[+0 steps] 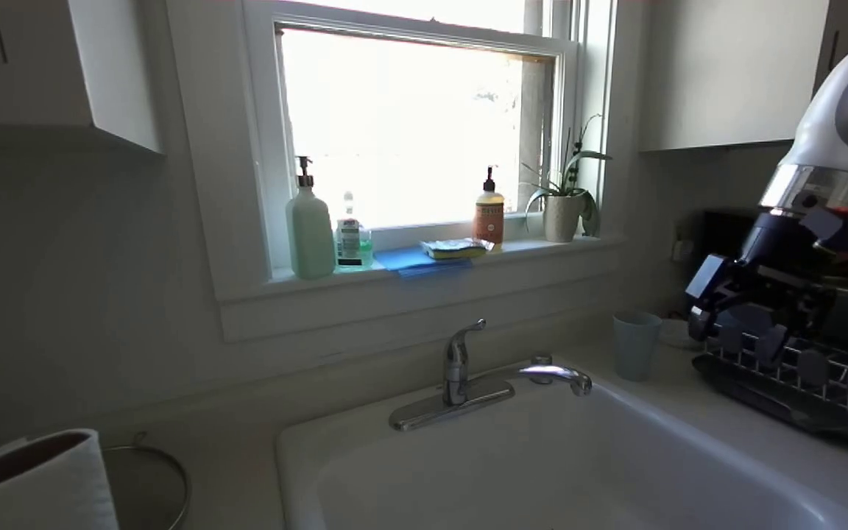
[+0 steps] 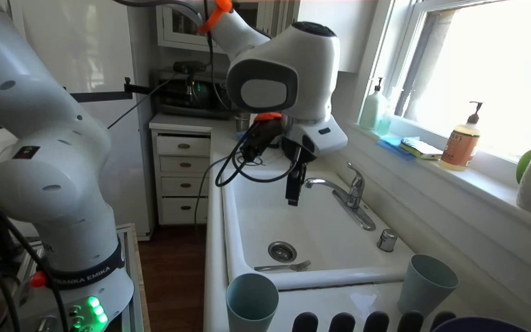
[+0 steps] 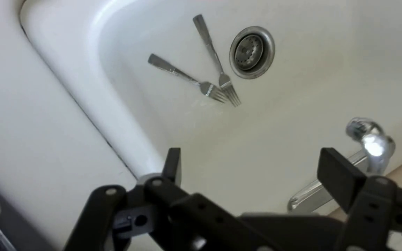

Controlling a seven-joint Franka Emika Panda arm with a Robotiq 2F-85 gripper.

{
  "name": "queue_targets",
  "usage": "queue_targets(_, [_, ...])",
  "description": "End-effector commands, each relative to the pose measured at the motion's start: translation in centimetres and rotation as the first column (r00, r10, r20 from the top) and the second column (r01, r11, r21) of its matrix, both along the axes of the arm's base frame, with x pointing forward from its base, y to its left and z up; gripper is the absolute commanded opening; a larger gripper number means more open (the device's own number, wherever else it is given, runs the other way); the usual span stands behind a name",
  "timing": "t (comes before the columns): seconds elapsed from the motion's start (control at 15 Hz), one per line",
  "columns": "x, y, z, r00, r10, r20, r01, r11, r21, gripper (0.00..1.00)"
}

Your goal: Move the tap to the left, pick up the fork from the sink and put it in the blue cup on the kitchen counter

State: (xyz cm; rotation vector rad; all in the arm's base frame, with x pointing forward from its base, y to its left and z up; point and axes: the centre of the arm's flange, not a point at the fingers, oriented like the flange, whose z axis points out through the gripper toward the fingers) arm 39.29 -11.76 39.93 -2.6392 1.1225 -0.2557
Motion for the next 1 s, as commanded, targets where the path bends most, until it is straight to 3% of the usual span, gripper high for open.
queue_targets(0.0, [0.0, -0.8, -0.6, 0.999, -0.031, -0.011, 0.031, 0.999, 0.006, 1.0])
queue_targets(0.2, [0.3, -0.7, -1.5, 0.998, -0.059, -0.027, 0.059, 0.998, 0.01, 1.0])
queue_targets(0.4, [3.1, -3.4, -2.7, 0.967, -0.209, -0.149, 0.215, 0.976, 0.031, 1.0])
queue_targets(0.53, [5.0, -5.4, -4.3, 0.941, -0.247, -0.23, 0.263, 0.964, 0.039, 1.0])
queue_targets(0.93, [11.2, -8.3, -11.3, 0.819, -0.315, -0.48, 0.384, 0.922, 0.05, 1.0])
